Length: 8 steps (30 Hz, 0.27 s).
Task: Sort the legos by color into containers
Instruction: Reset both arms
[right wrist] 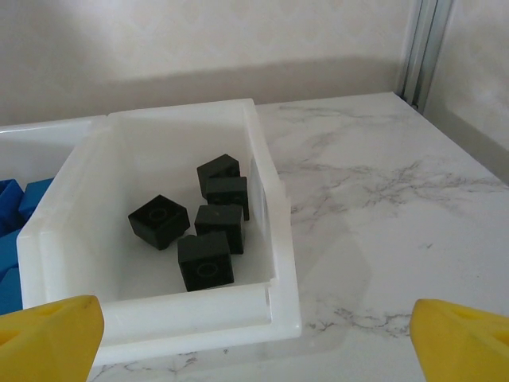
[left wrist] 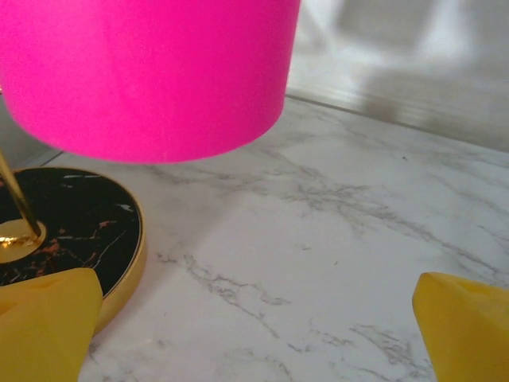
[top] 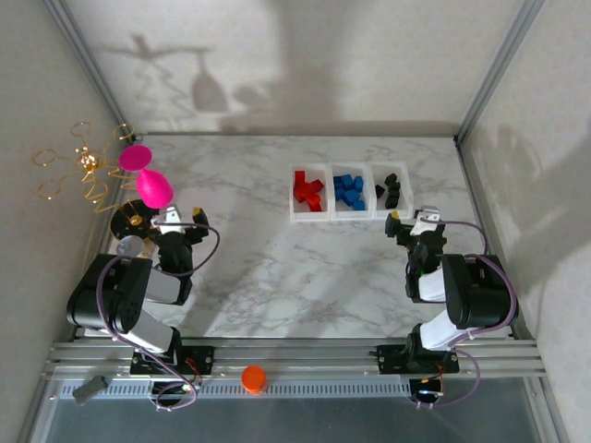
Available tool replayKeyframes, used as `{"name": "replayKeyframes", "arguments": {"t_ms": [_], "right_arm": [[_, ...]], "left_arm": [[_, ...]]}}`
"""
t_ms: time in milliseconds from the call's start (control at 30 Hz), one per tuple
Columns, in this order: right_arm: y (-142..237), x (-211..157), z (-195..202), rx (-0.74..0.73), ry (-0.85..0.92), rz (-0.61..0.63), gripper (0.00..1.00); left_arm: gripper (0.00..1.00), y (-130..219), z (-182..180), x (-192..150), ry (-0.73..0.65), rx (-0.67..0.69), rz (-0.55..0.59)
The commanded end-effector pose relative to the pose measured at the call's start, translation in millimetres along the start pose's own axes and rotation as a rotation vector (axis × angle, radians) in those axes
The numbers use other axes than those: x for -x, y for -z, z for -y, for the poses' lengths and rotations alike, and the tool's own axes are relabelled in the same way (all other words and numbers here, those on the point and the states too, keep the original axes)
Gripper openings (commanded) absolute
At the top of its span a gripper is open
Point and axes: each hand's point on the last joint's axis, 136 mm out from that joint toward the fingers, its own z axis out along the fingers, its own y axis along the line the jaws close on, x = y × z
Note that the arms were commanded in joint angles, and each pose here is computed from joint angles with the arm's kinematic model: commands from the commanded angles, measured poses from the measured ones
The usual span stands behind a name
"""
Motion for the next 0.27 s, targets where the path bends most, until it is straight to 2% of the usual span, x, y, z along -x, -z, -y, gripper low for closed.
{"name": "replayKeyframes", "arguments": {"t_ms": [0, 233], "right_arm": [[-2.5, 16.7, -0.4, -0.008, 0.017, 0.058, 0.99], [-2.8, 16.6, -1.0, -0.004, 0.019, 0.057, 0.99]], "left_arm": [[0.99, -2.5, 5.5, 15.7, 0.014, -0.026, 0.052], [0.99, -2.6, 5.2, 15.4, 0.014, -0.025, 0.050]]}}
